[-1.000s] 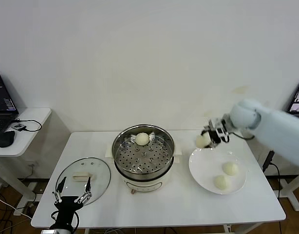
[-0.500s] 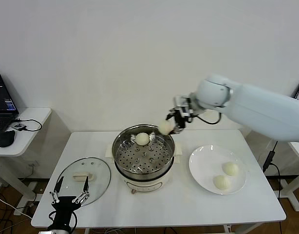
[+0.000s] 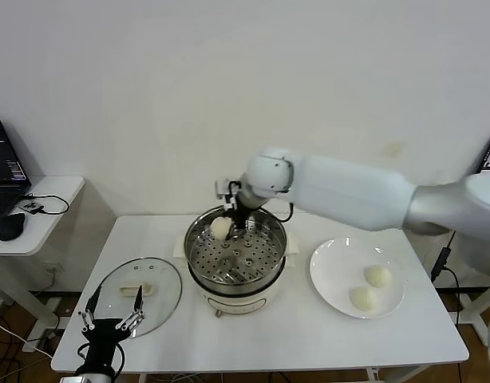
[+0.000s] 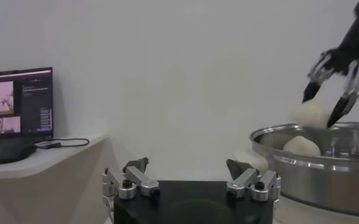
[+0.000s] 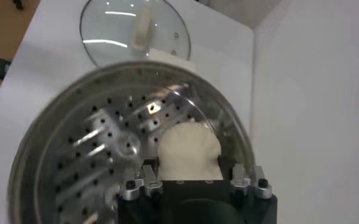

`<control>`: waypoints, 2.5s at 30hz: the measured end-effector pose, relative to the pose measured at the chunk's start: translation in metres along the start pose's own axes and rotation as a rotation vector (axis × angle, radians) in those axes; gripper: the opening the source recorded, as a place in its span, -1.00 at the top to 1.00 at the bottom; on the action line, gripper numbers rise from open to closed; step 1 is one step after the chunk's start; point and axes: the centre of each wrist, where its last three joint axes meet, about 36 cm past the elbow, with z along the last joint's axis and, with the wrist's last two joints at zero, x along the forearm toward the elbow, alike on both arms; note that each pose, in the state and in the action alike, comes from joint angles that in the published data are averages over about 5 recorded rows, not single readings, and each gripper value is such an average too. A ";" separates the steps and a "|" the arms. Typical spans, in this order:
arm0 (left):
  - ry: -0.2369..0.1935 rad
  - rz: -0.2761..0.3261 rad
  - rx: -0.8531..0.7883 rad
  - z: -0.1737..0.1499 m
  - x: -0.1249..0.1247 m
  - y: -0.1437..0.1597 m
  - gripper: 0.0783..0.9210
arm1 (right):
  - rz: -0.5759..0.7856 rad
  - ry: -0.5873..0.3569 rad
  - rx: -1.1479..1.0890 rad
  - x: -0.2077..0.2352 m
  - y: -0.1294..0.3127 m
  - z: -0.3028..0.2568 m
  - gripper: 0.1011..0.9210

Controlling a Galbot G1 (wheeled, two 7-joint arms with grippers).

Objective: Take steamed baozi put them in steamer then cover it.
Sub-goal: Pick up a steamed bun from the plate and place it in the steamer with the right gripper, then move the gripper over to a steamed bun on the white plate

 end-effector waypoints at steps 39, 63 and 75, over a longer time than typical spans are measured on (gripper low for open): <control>-0.004 0.007 0.002 -0.001 -0.003 -0.001 -0.77 | 0.001 0.071 0.015 0.077 0.003 0.050 -0.76; 0.025 0.031 -0.015 0.002 0.005 -0.004 -0.77 | -0.074 0.246 -0.059 0.142 0.179 0.321 -0.76; 0.032 0.019 -0.023 0.002 0.010 -0.002 -0.77 | -0.097 0.310 -0.068 0.104 0.210 0.354 -0.76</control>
